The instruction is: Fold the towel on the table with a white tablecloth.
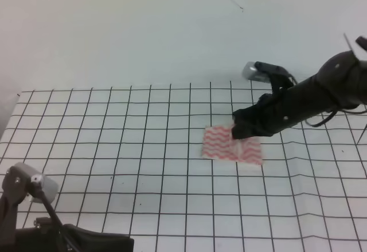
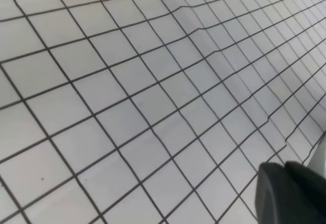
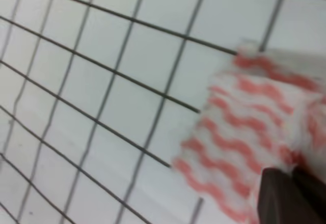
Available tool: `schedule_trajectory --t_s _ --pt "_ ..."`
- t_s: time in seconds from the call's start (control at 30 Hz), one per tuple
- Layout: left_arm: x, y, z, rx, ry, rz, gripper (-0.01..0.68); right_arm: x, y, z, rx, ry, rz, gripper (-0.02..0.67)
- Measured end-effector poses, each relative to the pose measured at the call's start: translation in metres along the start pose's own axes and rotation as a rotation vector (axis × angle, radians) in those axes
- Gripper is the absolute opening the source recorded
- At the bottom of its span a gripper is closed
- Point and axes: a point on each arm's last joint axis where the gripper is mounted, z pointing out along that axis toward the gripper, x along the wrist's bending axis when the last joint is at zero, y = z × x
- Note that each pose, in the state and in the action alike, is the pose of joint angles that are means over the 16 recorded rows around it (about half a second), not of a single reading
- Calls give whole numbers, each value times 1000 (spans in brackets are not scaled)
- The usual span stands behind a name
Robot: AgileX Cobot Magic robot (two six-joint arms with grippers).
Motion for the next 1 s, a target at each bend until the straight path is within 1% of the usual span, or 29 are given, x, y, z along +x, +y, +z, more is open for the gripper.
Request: schedule_trajectory --t_s 0.27,0.57,0.73,1.0 --pt "1 -2 0 19 10 15 1 12 -3 21 -27 67 -32 3" --pt "0 -3 0 33 -6 15 1 21 -2 27 -72 114 -101 18" --pt "-1 -4 0 41 -17 12 1 24 1 26 -107 136 -119 63" --pt "-2 -4 0 45 -22 7 1 27 4 24 -148 166 -161 186"
